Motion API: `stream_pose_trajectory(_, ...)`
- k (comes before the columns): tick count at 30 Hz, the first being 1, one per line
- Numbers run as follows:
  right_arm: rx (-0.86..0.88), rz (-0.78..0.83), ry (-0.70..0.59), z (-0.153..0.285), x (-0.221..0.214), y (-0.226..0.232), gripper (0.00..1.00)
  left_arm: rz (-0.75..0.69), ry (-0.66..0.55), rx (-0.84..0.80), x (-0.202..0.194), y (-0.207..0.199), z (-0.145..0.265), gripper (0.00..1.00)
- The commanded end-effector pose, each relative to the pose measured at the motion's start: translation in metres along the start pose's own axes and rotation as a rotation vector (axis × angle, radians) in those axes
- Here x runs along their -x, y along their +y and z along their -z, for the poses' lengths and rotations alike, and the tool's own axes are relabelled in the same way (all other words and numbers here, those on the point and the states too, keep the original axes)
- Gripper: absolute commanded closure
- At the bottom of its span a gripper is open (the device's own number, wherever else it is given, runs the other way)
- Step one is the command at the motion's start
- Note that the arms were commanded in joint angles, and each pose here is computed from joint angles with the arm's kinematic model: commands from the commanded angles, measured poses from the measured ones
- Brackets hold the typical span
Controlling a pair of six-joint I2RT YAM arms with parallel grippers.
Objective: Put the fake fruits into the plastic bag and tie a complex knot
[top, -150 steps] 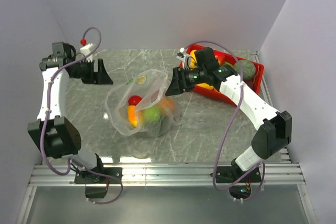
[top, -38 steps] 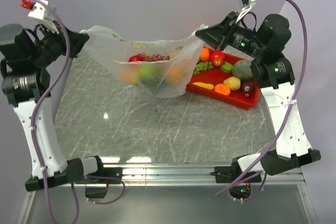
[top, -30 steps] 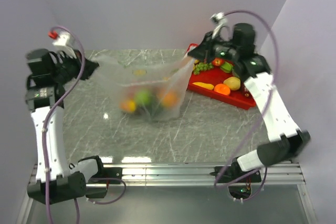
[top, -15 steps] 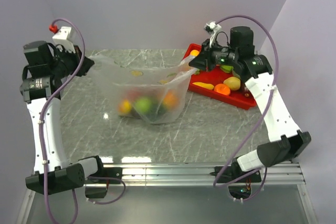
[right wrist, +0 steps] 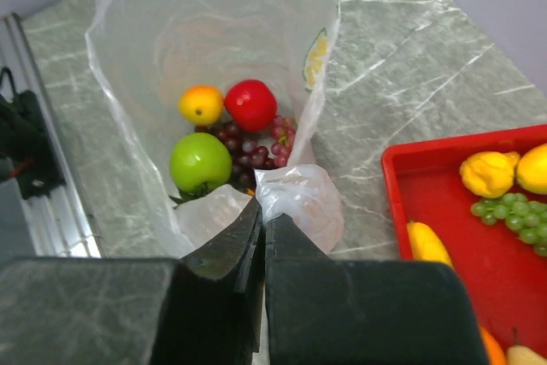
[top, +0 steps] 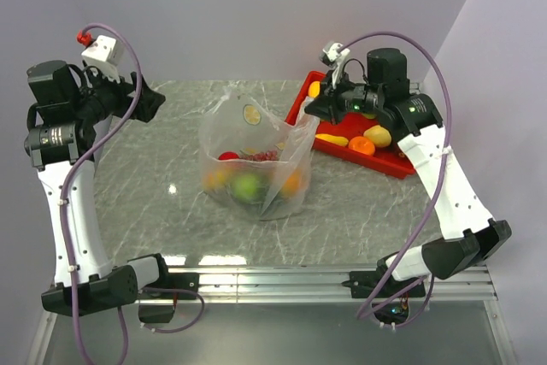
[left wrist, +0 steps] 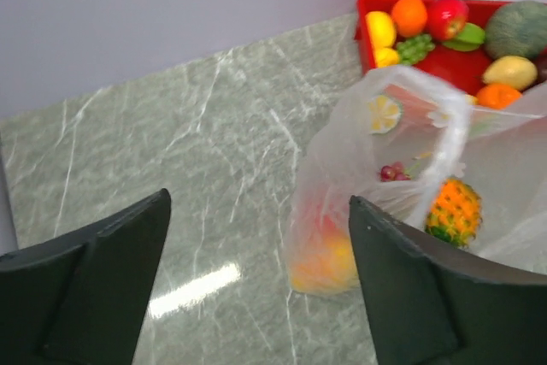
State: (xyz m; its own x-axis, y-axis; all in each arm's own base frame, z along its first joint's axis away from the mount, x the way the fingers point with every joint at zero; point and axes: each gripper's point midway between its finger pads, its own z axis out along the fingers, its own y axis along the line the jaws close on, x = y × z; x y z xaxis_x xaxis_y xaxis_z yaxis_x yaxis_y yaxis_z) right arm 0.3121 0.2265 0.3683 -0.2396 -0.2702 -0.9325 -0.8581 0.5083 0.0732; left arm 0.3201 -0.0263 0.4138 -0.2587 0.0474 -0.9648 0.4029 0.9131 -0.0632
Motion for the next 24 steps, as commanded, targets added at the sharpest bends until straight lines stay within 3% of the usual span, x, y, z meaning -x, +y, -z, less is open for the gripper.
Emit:
stream_pose_trajectory(1,-0.043,0.128,-0.044,0.009,0.023,-0.001,1.00,-0.102,-0.142,-0.140,0.040,-0.034,0.014,0.08)
stream_pose_trajectory(5,-0.054,0.181,-0.095,0.017,0.037,0.003,1.00,-0.090,-0.172,-0.400,0.046,-0.093,-0.012,0.03)
stream_pose_trajectory(12,-0.049,0.220,-0.122,0.019,0.040,0.012,1.00,-0.144,-0.163,-0.712,0.039,-0.187,-0.078,0.01)
stream_pose_trajectory(14,-0.057,0.242,-0.156,0.021,0.046,0.015,1.00,-0.066,-0.145,-0.826,0.031,-0.207,-0.087,0.01)
stream_pose_trajectory(18,-0.081,0.281,-0.193,0.019,0.054,0.015,1.00,-0.091,-0.257,-0.921,0.028,-0.236,-0.094,0.01)
stream_pose_trajectory(24,-0.079,0.350,-0.220,0.012,0.074,0.015,1.00,-0.082,-0.246,-1.046,0.008,-0.278,-0.104,0.01)
